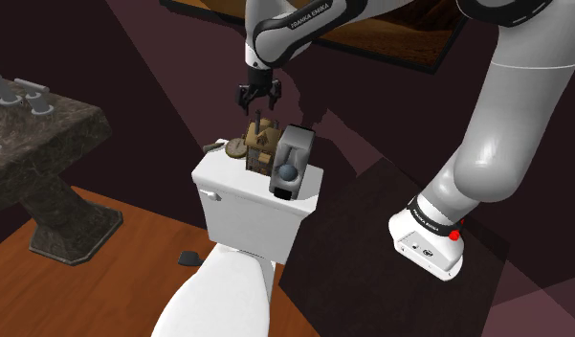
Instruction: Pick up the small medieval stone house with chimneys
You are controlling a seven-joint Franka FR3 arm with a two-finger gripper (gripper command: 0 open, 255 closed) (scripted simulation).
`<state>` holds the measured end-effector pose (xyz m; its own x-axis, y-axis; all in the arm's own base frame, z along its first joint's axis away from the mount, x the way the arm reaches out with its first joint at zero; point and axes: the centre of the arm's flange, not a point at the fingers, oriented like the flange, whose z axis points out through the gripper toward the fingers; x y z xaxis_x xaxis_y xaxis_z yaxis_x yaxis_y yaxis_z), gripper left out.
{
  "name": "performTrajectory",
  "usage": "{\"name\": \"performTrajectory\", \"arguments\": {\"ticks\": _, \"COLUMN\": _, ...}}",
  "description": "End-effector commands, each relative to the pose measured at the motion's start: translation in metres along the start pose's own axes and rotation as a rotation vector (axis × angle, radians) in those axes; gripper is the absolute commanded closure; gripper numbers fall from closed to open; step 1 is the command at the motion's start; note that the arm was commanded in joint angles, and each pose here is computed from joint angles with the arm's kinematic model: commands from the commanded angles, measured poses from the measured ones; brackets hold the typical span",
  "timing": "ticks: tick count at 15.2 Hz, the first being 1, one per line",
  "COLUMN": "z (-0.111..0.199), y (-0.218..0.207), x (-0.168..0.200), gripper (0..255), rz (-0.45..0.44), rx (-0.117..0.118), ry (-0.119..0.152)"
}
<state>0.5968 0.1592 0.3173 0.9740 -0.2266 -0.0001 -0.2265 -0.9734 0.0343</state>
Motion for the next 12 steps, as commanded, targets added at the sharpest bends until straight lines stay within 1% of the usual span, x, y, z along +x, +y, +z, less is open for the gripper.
{"name": "performTrajectory", "arguments": {"ticks": 1, "z": 0.0039, "y": -0.0004, "x": 0.0001, "gripper": 0, "rz": 0.000, "rx": 0.000, "ry": 0.000}}
{"name": "performTrajectory", "arguments": {"ticks": 2, "z": 0.0039, "y": -0.0004, "x": 0.0001, "gripper": 0, "rz": 0.000, "rx": 0.000, "ry": 0.000}}
{"name": "performTrajectory", "arguments": {"ticks": 3, "z": 0.0041, "y": -0.0008, "x": 0.0001, "gripper": 255, "rz": 0.000, "rx": 0.000, "ry": 0.000}}
{"name": "performTrajectory", "arguments": {"ticks": 12, "z": 0.0039, "y": -0.0004, "x": 0.0001, "gripper": 255, "rz": 0.000, "rx": 0.000, "ry": 0.000}}
